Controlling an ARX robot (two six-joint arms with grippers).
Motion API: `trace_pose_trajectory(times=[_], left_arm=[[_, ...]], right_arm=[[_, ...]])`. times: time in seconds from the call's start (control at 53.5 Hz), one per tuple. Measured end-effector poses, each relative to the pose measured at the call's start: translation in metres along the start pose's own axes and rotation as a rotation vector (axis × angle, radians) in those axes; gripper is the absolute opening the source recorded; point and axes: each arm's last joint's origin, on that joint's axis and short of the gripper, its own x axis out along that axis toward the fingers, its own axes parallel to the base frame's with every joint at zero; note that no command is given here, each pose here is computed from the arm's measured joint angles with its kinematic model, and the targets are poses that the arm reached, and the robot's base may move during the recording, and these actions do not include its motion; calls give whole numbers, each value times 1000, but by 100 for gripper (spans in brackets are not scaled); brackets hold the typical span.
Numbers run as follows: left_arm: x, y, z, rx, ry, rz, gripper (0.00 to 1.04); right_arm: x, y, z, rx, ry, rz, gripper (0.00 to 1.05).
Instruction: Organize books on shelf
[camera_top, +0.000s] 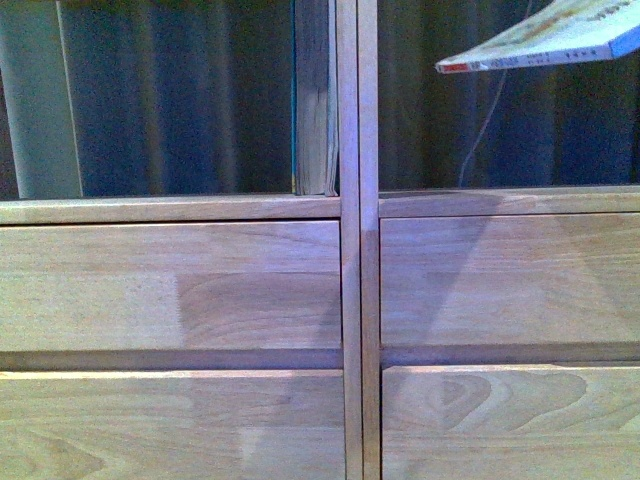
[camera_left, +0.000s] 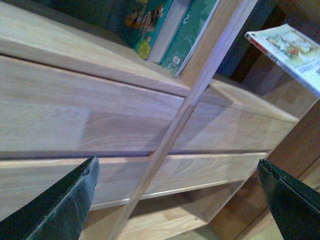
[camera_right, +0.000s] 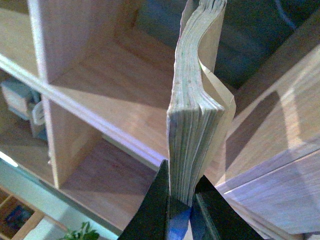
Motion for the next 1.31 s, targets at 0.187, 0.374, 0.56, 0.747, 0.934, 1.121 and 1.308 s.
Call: trace_pose_trajectory(times=[0.187, 0.374, 0.56, 0.747, 0.934, 1.121, 1.308], left_arm=[[50, -9, 30, -163, 11, -118, 97], [100, -37, 37, -344, 33, -347, 97], [122, -73, 27, -362, 10, -513, 97], [136, -78, 23, -401, 2, -525, 97], [145, -83, 24, -441, -11, -546, 97], [147, -92, 28, -463, -27, -594, 97], [149, -100, 25, -479, -14, -617, 89]], right_arm=[[-6, 21, -18, -12, 67, 130, 7], [-2, 30, -38, -8, 131, 241, 7], [13, 28, -51, 40, 162, 247, 7], [15, 47, -68, 49, 221, 321, 7], [16, 55, -77, 57, 243, 354, 7], [17, 60, -82, 69, 247, 377, 7], [19, 61, -86, 75, 247, 396, 7]])
